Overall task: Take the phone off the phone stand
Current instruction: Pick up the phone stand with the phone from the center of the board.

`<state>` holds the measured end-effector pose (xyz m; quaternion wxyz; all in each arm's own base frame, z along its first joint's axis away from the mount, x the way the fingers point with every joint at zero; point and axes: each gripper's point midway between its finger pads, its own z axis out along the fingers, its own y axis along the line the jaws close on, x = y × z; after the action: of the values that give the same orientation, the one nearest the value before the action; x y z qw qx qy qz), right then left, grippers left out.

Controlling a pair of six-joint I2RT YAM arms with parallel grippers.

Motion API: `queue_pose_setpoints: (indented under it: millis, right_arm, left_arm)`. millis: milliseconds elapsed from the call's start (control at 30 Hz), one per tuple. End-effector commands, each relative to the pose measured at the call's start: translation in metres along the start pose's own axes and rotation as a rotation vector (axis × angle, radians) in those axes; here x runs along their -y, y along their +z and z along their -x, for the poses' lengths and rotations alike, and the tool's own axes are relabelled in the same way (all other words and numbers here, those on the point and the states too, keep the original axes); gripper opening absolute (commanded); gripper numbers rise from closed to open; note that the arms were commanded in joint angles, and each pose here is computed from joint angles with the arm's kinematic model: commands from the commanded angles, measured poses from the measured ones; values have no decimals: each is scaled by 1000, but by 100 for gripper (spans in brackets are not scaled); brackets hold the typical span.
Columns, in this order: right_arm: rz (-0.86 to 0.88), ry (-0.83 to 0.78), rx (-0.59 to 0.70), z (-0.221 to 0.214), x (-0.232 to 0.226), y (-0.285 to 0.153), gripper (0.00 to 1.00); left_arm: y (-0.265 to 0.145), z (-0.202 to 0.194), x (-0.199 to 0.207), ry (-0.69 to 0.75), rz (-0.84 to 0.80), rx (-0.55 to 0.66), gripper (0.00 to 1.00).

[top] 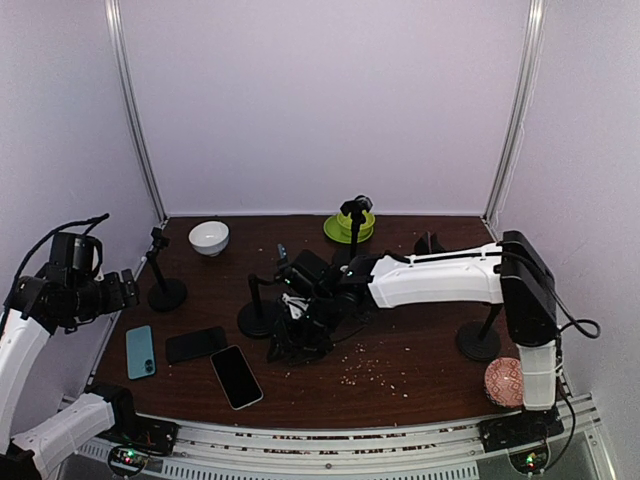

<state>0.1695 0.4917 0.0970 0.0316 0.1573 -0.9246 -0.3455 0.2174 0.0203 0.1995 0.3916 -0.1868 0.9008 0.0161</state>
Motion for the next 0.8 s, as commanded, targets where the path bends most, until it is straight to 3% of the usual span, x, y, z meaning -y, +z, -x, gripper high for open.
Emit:
queue_pose_setpoints:
  millis: [0, 233, 367, 567, 667, 767]
  right_arm:
    - [-80, -54, 78, -5, 4, -32, 48]
    - [-152, -131, 171, -12, -4, -71, 51]
    - [-253, -144, 308, -7, -2, -110, 55]
    - [-154, -232, 516, -2, -34, -159, 75]
    - [-101, -238, 606, -1, -35, -178, 99]
    - [-88, -167, 602, 4, -16, -176, 100]
  left_arm:
    - [1, 6, -2, -10, 7, 34, 98]
    - [3, 5, 0, -8, 2, 24, 98]
    - [3, 5, 0, -6, -2, 21, 98]
    - [0, 7, 0, -9, -5, 36, 98]
    - [0, 7, -1, -10, -2, 37, 98]
    - [-1, 8, -1, -10, -3, 41, 98]
